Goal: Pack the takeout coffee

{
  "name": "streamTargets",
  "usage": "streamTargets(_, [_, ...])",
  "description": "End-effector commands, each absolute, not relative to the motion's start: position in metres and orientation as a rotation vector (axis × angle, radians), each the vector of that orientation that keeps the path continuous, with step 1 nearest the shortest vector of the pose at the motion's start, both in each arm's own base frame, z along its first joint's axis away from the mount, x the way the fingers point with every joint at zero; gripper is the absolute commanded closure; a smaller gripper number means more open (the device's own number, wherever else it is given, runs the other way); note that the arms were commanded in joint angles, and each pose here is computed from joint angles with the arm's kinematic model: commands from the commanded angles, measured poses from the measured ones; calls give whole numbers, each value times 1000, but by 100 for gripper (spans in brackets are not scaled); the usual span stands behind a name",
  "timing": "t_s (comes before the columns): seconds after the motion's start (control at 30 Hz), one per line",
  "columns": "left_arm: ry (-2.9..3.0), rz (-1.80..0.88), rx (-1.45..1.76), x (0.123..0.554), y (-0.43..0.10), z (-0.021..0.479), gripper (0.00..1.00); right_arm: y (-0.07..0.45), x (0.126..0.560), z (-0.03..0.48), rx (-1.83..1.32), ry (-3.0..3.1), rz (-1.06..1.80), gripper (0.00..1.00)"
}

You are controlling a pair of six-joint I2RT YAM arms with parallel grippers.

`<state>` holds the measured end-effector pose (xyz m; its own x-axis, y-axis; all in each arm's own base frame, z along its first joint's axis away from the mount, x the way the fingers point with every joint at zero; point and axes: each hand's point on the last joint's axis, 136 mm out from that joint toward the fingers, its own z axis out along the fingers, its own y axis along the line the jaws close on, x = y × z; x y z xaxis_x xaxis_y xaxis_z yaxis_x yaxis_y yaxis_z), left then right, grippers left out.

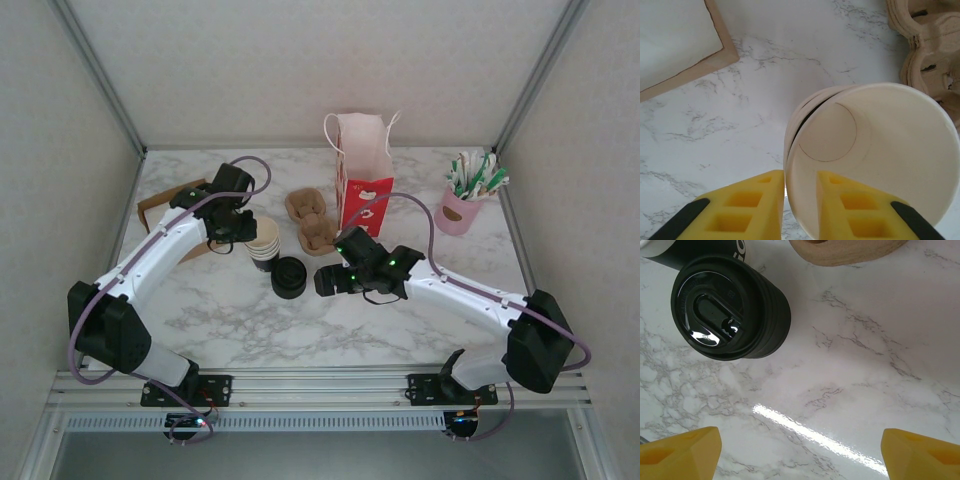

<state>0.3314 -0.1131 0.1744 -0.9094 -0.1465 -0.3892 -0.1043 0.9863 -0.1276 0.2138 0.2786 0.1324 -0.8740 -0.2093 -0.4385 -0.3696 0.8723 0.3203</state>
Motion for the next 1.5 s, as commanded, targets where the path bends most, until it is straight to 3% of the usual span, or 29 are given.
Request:
streamTargets(0.0, [2734, -96, -196, 328, -109, 173, 76, 274, 210, 136, -424, 2639, 549, 16])
streamTargets(0.17, [2741, -90, -195, 327, -108, 170, 74, 273, 210, 136, -422, 2638, 550, 17])
streamTargets(0.67, [2759, -76, -192, 326, -107, 161, 84, 273, 209, 137, -419, 2637, 555, 17])
streamTargets(1.0, [2740, -64, -207, 327, -104, 168, 100, 272, 209, 138, -419, 2635, 554, 18])
streamTargets(1.47, [2691, -111, -226, 330, -104, 191, 100, 272, 209, 140, -423, 2631, 555, 18])
